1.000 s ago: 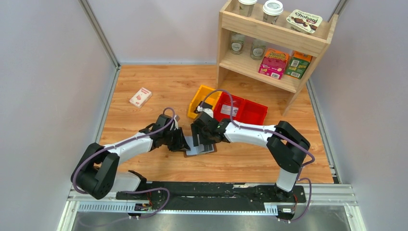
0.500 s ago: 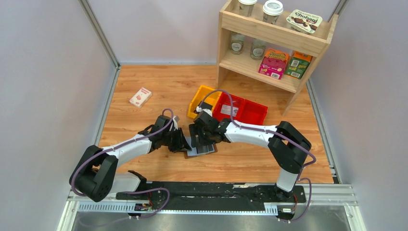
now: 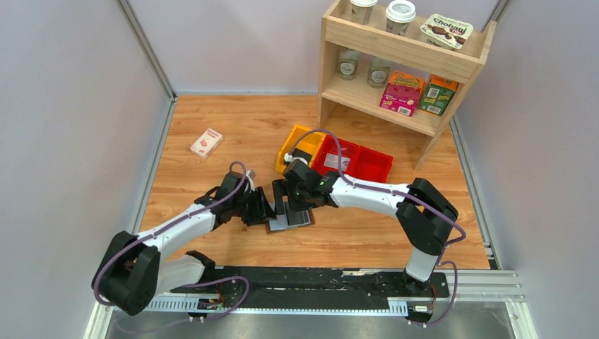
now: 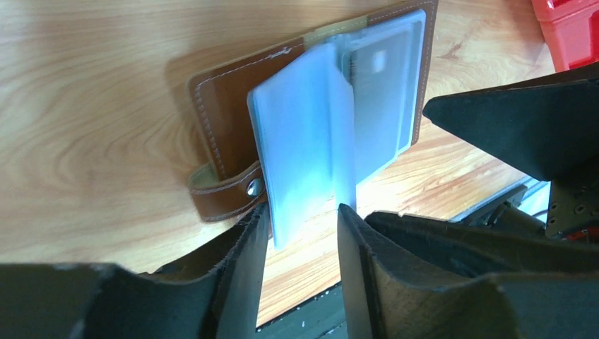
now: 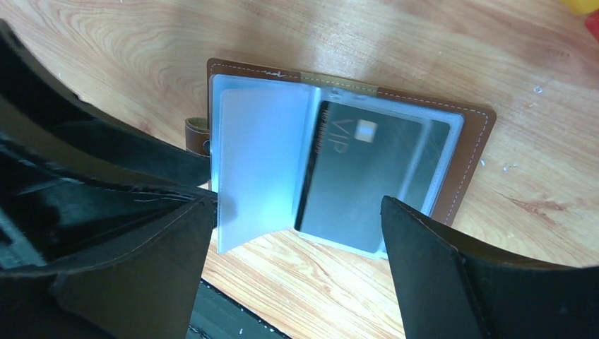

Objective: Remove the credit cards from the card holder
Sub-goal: Remove the credit card from the card holder.

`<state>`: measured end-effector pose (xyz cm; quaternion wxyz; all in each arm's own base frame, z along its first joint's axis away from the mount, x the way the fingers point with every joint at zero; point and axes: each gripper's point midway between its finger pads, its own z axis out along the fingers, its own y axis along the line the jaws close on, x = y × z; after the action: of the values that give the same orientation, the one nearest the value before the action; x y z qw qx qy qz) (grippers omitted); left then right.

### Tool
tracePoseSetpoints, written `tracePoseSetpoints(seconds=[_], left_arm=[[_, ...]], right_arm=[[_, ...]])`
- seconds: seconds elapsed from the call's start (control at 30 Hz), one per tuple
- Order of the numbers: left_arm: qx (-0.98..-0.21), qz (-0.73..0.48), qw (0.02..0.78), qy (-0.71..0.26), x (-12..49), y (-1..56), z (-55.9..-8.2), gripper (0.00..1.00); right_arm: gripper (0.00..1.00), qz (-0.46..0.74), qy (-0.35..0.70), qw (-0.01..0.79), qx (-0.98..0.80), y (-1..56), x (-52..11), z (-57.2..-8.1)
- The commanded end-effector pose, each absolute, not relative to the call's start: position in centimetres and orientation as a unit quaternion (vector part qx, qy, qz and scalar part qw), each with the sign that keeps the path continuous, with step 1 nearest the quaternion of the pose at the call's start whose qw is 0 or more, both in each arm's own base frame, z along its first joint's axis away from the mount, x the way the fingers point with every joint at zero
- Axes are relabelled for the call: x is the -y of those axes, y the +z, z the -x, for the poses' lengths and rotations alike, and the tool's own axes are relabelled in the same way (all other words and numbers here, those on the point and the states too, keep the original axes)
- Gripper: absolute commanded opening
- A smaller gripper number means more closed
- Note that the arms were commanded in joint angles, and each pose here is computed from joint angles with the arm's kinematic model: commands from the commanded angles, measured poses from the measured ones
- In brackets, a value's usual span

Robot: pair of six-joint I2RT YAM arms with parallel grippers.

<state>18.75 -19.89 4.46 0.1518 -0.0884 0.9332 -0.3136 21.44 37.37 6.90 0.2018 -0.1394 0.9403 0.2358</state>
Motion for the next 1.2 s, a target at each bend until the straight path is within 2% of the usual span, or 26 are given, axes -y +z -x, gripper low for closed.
tracePoseSetpoints(seconds=[0.0,0.13,0.37,0.57,0.7,0.8,0.97,1.03,1.17], left_arm=[[-0.931,0.123,0.186,-0.290,17.9,5.4,-18.8,0.52],[-0.925,0.157,0.205,-0.278,16.0,5.6,-18.3,0.57],[-0.911,0.181,0.244,-0.278,14.4,6.9,-18.2,0.58],[-0.891,0.137,0.261,-0.346,16.7,9.8,-19.0,0.58],[-0.872,0.102,0.259,-0.404,19.0,12.3,-20.0,0.51],[-0.861,0.090,0.254,-0.432,20.4,13.5,-20.9,0.43],[-0.866,0.079,0.226,-0.440,22.3,12.6,-22.1,0.38],[-0.871,0.079,0.213,-0.435,22.8,11.6,-22.5,0.38],[-0.881,0.092,0.192,-0.423,23.1,9.5,-23.0,0.38]], right_arm=[[0.91,0.144,0.265,0.229,-0.926,9.7,-38.8,-22.0],[0.91,0.145,0.269,0.230,-0.924,9.9,-38.9,-22.0],[0.93,0.156,0.290,0.227,-0.917,10.6,-39.6,-21.7],[0.90,0.144,0.274,0.253,-0.917,11.0,-38.4,-23.0],[0.82,0.126,0.261,0.251,-0.923,9.8,-36.4,-23.8],[0.73,0.122,0.257,0.249,-0.926,8.9,-35.4,-24.1],[0.46,0.116,0.252,0.246,-0.929,7.3,-34.3,-24.6],[0.39,0.115,0.252,0.244,-0.929,6.9,-34.2,-24.7],[0.35,0.119,0.244,0.237,-0.933,5.9,-33.8,-24.7]])
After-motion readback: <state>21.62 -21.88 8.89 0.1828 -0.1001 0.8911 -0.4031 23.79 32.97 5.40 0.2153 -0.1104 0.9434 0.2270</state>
